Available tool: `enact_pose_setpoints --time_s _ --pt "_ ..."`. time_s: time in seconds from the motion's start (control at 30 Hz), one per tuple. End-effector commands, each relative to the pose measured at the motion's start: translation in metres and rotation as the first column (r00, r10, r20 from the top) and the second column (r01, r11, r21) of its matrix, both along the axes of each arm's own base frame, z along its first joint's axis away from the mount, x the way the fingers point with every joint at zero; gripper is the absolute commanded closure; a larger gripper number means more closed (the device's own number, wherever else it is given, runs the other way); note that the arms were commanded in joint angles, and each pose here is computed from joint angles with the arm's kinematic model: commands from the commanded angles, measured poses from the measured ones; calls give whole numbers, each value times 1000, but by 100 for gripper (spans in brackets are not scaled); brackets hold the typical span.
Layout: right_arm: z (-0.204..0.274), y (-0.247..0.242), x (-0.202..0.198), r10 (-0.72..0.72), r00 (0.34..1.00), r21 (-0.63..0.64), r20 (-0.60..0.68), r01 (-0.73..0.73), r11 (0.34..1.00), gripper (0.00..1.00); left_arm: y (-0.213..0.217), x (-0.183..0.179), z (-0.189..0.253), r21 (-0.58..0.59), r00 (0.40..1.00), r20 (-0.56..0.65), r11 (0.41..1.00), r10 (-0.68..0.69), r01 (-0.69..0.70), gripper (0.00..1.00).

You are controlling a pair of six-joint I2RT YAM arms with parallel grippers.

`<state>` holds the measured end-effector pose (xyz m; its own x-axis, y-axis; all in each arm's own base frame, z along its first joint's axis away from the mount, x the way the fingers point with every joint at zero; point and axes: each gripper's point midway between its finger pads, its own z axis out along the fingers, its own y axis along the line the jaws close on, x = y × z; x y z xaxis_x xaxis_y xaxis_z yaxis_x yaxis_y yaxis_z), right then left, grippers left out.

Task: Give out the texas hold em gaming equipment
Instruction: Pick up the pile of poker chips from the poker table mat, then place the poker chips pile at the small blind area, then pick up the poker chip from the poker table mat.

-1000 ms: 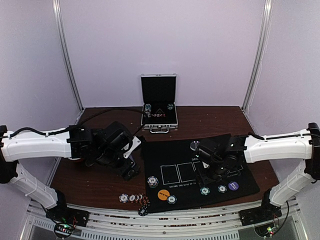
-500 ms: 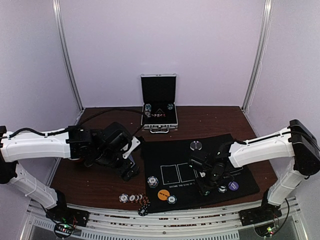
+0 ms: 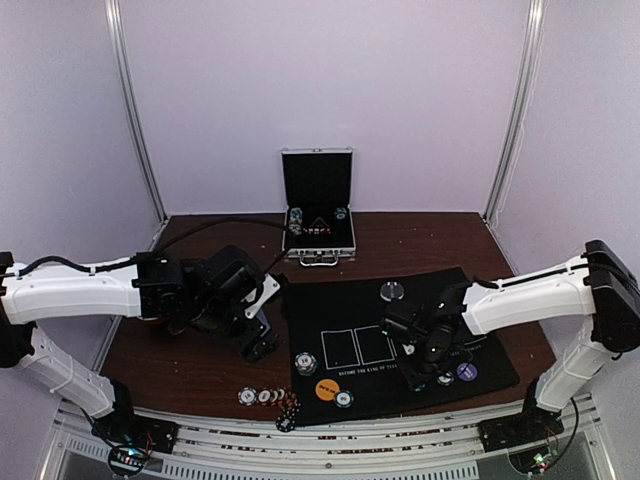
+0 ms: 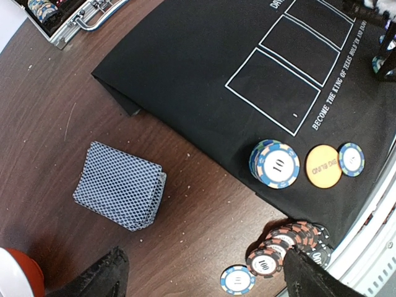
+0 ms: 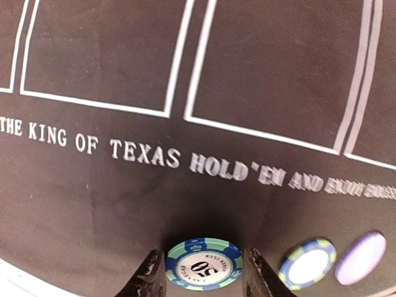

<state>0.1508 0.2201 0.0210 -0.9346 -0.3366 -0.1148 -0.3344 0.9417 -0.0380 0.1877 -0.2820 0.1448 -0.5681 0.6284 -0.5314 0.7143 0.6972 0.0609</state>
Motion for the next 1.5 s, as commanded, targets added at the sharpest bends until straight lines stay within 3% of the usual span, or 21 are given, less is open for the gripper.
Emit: enact_pose_setpoints --time_s 0.0,0.27,0.6,0.9,1.07,1.27,1.47 --pt "21 -21 4 -57 997 -34 48 58 998 62 4 2 3 -9 1000 13 1000 15 -15 11" --pt "24 -61 12 -180 981 -38 77 184 982 63 7 1 -2 -3 1000 3 1000 15 -15 10" --pt "4 -79 8 -208 977 -71 44 210 975 63 9 -3 -9 8 1000 -19 1000 18 -18 11" --pt "23 -61 20 -187 980 1 62 187 982 51 12 -9 -19 23 999 -51 1000 14 -13 11" --pt "32 -82 33 -263 958 9 112 264 965 42 13 -9 -20 26 999 -52 1000 13 -12 11" --pt "15 -116 38 -371 922 9 116 372 928 42 15 -10 -22 32 999 -53 999 12 -10 11" --pt "-3 -118 38 -367 927 -3 73 368 930 46 15 -10 -23 34 999 -52 999 13 -11 11"
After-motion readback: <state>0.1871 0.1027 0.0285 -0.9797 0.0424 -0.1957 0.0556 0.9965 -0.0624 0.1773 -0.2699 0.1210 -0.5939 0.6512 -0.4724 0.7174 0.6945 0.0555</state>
